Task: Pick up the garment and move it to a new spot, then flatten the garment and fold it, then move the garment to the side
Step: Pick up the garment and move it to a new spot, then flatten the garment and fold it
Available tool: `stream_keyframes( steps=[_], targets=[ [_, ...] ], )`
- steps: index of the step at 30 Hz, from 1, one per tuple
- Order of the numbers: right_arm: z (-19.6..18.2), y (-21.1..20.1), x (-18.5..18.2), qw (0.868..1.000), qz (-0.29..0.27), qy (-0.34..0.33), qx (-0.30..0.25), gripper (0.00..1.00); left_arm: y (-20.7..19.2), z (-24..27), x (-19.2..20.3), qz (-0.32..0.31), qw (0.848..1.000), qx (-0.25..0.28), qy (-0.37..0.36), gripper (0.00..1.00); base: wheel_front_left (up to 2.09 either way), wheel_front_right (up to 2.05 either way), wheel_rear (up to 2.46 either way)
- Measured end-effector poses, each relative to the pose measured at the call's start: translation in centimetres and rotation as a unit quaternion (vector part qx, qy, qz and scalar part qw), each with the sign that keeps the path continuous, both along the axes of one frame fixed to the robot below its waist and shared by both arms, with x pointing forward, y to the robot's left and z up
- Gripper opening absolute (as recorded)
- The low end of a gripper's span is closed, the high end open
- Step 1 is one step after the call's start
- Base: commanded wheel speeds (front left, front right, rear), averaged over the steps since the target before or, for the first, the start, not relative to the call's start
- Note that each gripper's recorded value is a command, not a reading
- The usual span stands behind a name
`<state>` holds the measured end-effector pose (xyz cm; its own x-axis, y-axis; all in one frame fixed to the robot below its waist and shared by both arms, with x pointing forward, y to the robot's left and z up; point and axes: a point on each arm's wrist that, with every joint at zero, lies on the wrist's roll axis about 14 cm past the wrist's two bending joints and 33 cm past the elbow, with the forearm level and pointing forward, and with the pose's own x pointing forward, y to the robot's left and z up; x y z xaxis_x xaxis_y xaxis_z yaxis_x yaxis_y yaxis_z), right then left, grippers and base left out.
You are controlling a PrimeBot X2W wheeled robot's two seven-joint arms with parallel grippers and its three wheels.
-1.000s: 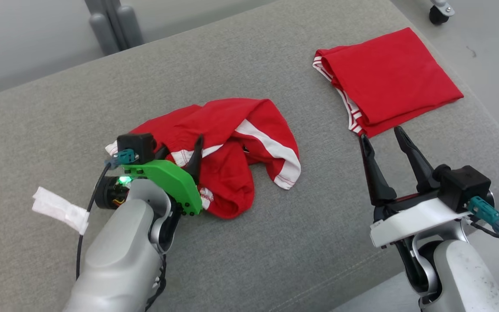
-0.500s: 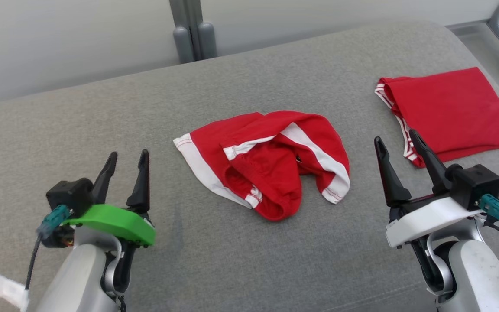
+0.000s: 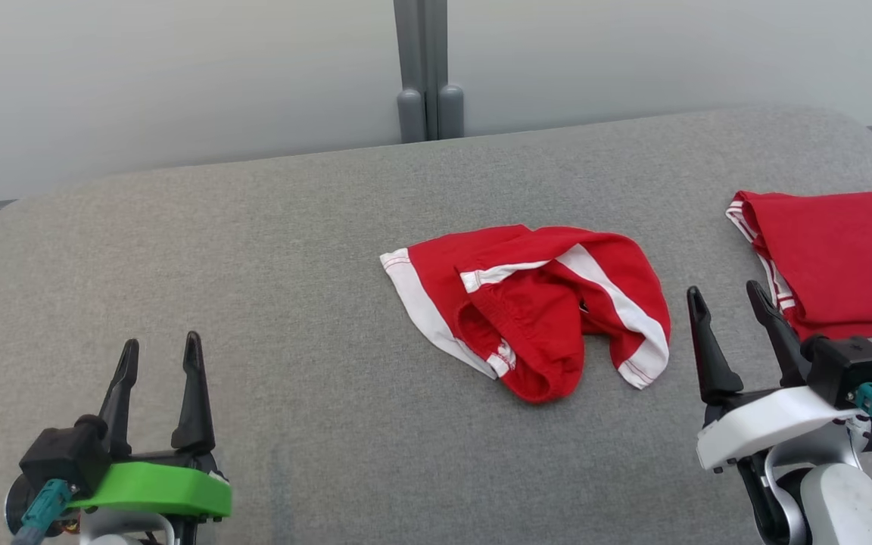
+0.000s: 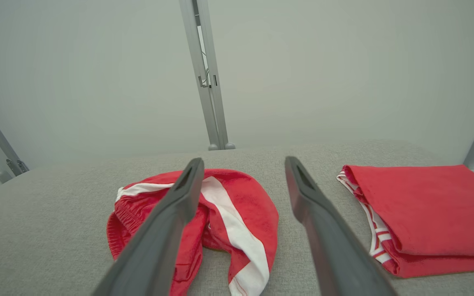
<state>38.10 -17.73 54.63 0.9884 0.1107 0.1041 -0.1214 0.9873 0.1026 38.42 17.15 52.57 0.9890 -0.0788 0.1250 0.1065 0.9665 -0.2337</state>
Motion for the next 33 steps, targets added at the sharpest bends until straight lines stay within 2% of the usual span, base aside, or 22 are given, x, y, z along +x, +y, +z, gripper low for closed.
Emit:
stream_keyframes(
  steps=[9, 33],
  targets=[
    [-1.3, 0.9, 0.0, 1.0, 0.011, 0.018, -0.005, 1.0, 1.9, -0.3, -1.8, 0.025, 1.0, 0.018, 0.0, 1.0, 0.0, 0.0, 0.0],
    [-2.2, 0.5, -0.6, 0.999, 0.005, 0.033, -0.006, 1.0, 0.4, -1.4, -1.5, 0.011, 1.0, 0.006, 0.015, 1.0, 0.0, 0.0, 0.0]
  ],
)
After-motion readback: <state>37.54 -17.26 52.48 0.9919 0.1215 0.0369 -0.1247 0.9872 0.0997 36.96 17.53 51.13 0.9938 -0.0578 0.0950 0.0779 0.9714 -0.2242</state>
